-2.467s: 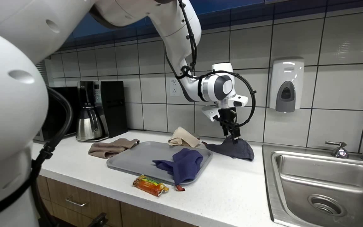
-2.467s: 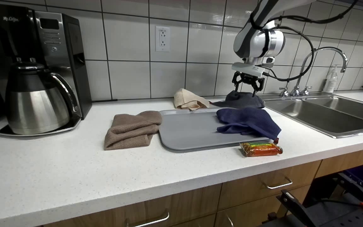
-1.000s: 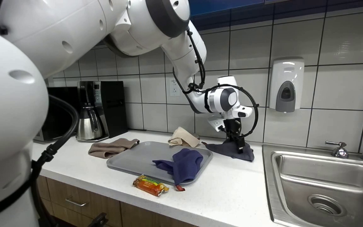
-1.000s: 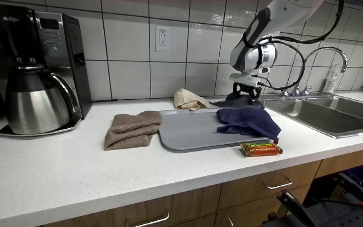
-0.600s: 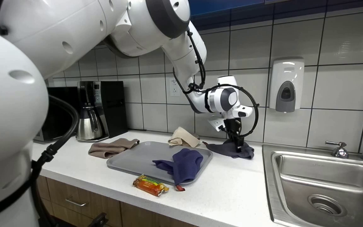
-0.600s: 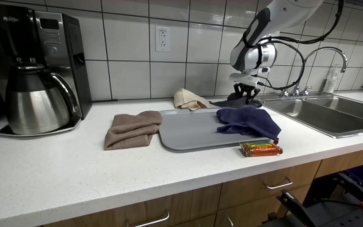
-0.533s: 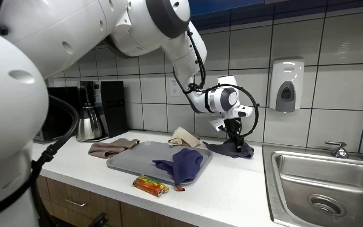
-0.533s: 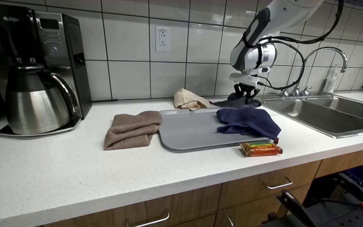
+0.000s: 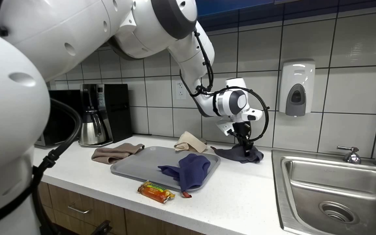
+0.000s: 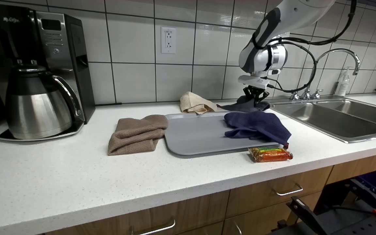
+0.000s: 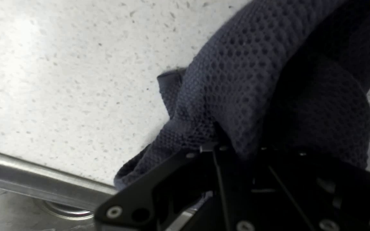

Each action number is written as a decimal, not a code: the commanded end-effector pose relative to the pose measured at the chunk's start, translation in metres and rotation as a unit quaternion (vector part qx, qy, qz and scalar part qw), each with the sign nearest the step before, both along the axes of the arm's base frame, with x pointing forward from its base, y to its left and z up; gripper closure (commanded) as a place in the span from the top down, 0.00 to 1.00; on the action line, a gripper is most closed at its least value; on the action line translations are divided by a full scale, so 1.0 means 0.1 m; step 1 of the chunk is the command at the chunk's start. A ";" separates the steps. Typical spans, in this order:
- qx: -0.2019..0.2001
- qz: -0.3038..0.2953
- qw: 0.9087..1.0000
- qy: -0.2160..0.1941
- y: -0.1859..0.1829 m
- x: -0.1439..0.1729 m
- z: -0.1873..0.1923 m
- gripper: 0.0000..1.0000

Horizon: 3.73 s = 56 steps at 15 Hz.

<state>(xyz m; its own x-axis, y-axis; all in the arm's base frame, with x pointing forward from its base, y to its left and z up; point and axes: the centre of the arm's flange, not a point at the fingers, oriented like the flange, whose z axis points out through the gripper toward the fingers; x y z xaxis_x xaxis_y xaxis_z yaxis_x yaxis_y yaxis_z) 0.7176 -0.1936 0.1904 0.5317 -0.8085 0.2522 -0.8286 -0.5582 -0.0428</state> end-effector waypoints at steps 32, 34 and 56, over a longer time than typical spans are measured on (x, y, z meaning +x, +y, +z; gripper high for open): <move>-0.011 0.092 0.989 -0.114 0.51 -1.35 1.42 0.02; -0.007 0.109 0.988 -0.110 0.59 -1.42 1.47 0.02; -0.018 0.272 0.962 -0.018 1.57 -1.69 0.89 0.02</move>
